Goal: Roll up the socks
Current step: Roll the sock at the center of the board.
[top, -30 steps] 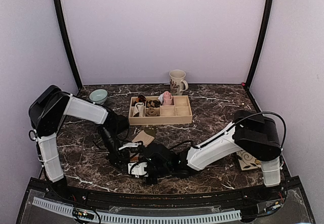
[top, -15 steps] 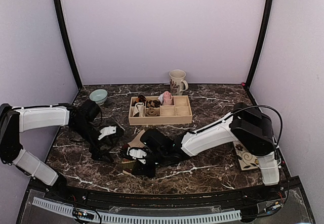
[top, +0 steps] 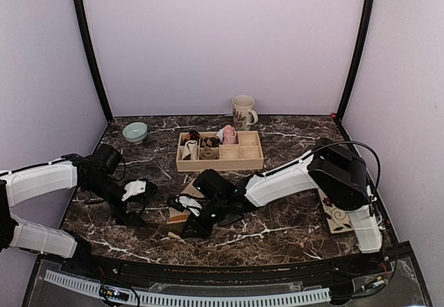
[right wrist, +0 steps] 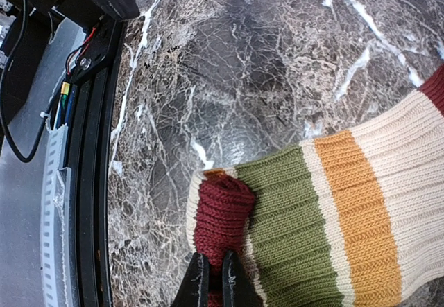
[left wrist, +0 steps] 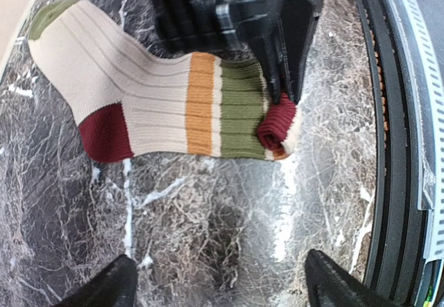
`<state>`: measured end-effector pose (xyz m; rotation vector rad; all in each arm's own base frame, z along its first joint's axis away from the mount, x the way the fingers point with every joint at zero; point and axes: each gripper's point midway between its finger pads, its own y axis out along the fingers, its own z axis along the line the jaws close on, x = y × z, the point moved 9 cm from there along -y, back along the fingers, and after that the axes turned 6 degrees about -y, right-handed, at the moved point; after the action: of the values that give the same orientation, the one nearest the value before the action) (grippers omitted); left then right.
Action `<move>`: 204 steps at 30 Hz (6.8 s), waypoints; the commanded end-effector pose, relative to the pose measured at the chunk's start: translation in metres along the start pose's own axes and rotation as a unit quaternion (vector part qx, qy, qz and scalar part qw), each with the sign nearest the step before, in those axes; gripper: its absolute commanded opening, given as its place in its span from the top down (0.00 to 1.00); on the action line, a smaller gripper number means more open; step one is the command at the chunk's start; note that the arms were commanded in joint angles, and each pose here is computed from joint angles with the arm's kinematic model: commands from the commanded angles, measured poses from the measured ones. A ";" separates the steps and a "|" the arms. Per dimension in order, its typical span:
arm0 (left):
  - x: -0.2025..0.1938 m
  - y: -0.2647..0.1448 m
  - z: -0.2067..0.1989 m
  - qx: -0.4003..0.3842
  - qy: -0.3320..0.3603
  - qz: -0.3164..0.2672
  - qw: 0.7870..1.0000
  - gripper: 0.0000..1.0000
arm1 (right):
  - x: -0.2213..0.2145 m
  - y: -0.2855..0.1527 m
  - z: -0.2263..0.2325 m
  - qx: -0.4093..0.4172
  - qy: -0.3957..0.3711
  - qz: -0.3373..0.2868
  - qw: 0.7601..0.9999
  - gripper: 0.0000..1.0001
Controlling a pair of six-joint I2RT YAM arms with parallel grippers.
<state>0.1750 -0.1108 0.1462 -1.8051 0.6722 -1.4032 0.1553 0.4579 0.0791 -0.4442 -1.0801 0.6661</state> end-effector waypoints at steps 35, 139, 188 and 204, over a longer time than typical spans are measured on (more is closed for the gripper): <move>0.003 0.081 -0.050 0.167 0.427 0.000 0.889 0.47 | -0.059 0.034 -0.059 0.008 0.266 0.098 0.959 1.00; 0.001 0.091 -0.006 -0.218 -0.029 0.162 0.962 1.00 | 0.006 -0.151 0.094 -0.332 -0.197 -0.192 0.902 0.08; -0.011 0.095 -0.005 -0.255 -0.037 0.196 0.946 1.00 | 0.001 0.023 0.042 -0.201 -0.462 -0.003 0.864 0.59; 0.001 0.088 0.008 -0.229 -0.053 0.171 0.957 0.93 | -0.036 0.031 0.026 -0.212 -0.405 0.029 0.889 0.95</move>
<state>0.1830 -0.1767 0.0868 -2.0926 1.2525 -1.0452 0.1123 0.4715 0.0780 -0.5143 -2.1400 0.6255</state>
